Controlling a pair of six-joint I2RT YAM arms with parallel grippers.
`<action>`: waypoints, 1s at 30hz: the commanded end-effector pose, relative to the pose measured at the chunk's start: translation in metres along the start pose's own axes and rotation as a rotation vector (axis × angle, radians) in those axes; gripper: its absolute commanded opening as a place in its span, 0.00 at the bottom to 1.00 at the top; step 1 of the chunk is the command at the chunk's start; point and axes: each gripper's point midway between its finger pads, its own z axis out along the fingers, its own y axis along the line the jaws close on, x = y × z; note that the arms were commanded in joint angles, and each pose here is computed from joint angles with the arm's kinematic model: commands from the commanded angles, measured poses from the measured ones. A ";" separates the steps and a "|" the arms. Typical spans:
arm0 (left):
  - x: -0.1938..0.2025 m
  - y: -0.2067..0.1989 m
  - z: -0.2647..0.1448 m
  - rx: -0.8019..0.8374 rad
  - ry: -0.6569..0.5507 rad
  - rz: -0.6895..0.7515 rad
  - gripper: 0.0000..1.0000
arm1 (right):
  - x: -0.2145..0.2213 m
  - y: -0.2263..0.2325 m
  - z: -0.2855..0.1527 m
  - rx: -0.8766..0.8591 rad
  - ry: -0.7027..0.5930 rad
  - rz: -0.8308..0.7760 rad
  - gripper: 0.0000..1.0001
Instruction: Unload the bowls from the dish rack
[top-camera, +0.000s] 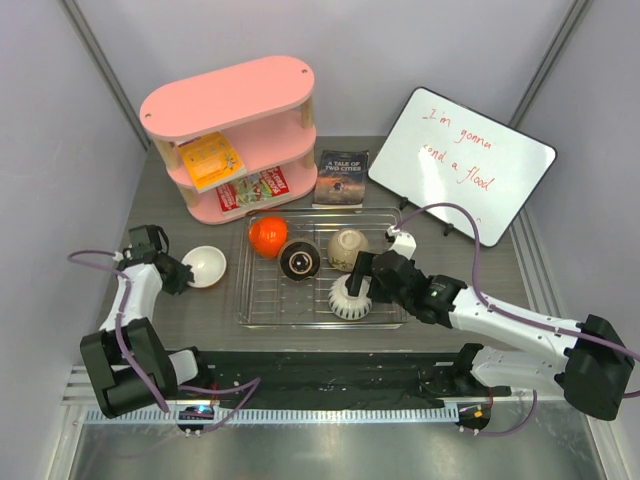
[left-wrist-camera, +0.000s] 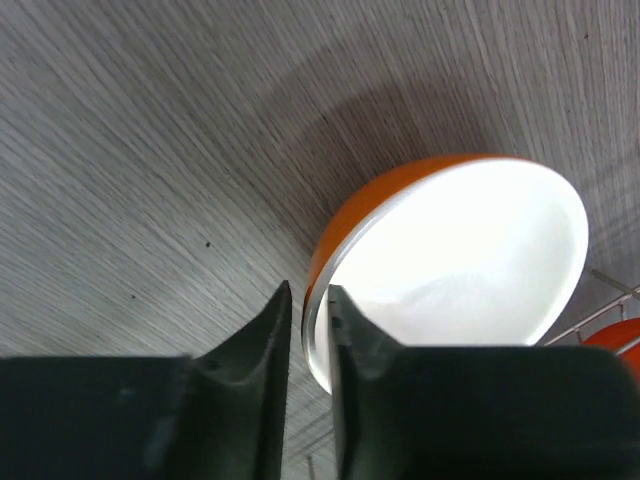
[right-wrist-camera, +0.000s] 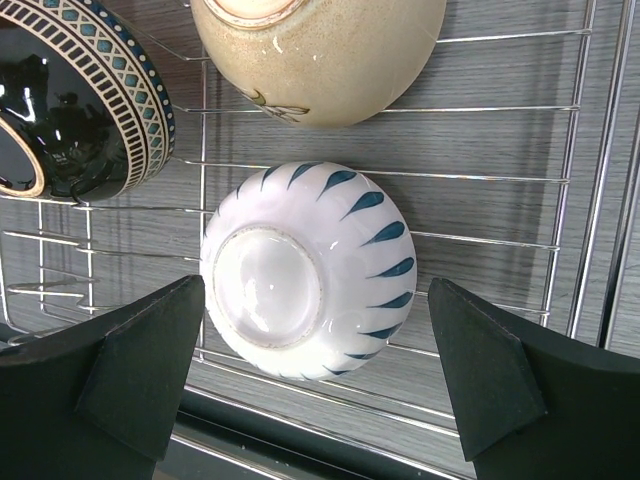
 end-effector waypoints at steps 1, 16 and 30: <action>-0.015 -0.009 -0.012 0.035 -0.060 0.006 0.30 | -0.011 0.008 -0.003 -0.035 -0.042 0.025 1.00; -0.045 -0.076 -0.109 0.360 -0.220 0.086 0.73 | -0.010 0.012 -0.002 -0.048 -0.037 0.031 1.00; 0.034 -0.199 -0.141 0.281 -0.220 0.759 0.75 | -0.016 0.017 -0.004 -0.072 -0.053 0.049 1.00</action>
